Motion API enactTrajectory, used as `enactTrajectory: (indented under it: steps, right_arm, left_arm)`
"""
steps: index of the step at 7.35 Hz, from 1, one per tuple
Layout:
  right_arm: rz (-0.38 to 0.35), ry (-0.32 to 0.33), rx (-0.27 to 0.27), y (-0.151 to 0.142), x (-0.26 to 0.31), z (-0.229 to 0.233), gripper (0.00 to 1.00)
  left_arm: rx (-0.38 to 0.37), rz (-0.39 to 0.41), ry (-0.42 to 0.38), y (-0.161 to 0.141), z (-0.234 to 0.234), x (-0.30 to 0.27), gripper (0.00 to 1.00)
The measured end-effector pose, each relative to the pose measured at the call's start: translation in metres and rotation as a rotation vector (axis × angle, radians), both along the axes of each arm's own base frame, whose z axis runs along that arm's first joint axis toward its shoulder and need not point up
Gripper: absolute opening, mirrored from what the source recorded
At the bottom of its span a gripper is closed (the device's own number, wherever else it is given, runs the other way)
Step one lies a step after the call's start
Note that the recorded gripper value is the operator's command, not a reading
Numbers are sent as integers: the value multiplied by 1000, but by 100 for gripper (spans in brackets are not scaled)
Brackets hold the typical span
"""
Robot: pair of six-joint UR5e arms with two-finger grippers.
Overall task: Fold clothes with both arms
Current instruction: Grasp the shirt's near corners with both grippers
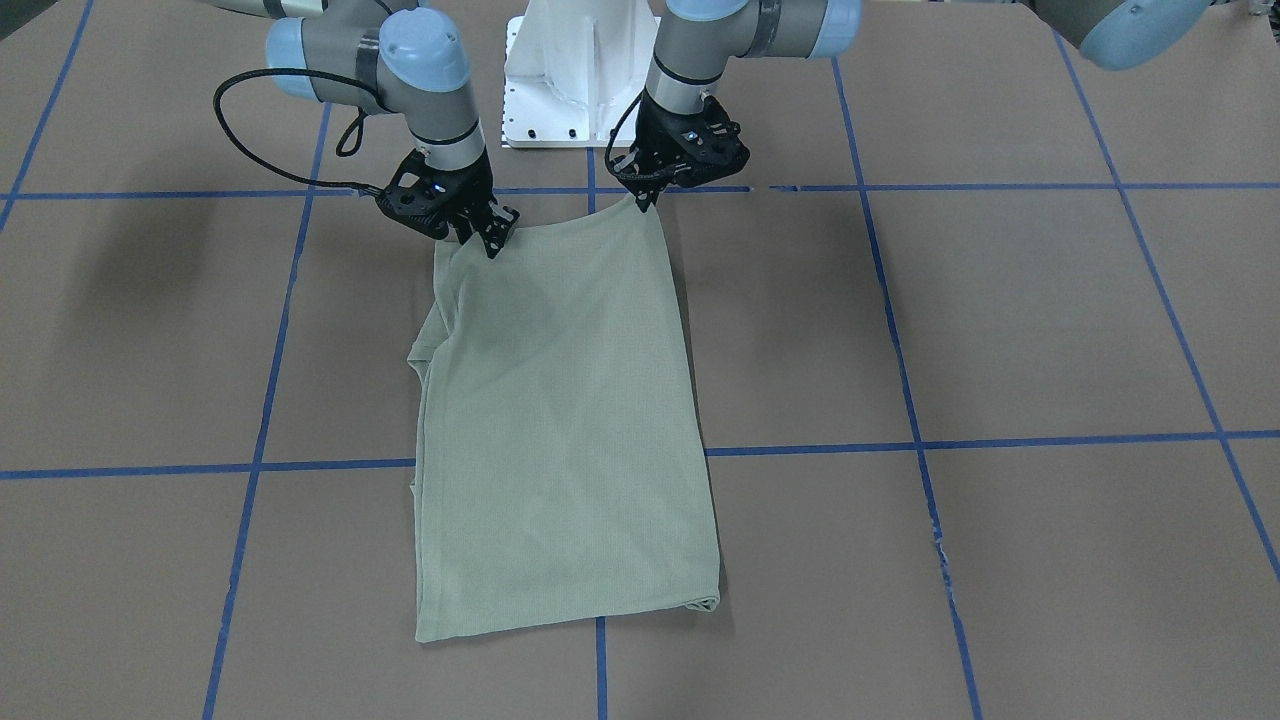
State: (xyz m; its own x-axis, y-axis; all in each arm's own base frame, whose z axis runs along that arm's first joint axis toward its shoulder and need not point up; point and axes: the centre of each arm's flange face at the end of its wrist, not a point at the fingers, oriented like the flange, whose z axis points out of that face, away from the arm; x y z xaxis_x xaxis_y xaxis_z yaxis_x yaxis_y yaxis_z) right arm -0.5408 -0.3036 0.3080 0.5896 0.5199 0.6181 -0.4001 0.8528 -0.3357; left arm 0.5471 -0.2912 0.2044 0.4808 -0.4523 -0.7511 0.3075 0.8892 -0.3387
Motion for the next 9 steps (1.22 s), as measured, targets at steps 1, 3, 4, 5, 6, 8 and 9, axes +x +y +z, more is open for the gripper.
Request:
enactTrajectory:
  steps: [1,3,4,5,6,8,9]
  right_arm:
    - [0,0,0,0,0,0,92]
    - [1,-3,1,-1,0,-2,100]
    - [1,-4,0,0,0,-2,100]
    - [1,-1,-1,0,-1,-1,100]
    - [-1,4,-2,1,-2,2,100]
    - [-7,12,-4,5,-4,5,100]
    - [-9,15,-5,6,-5,7,98]
  left_arm:
    - [0,0,0,0,0,0,0]
    - [0,-1,0,0,0,0,0]
    - [1,-1,0,0,0,0,0]
    - [1,-1,0,0,0,0,0]
    - [1,-1,1,0,0,0,0]
    - [-5,-5,2,0,0,0,0]
    - [-7,-6,2,0,-1,0,0]
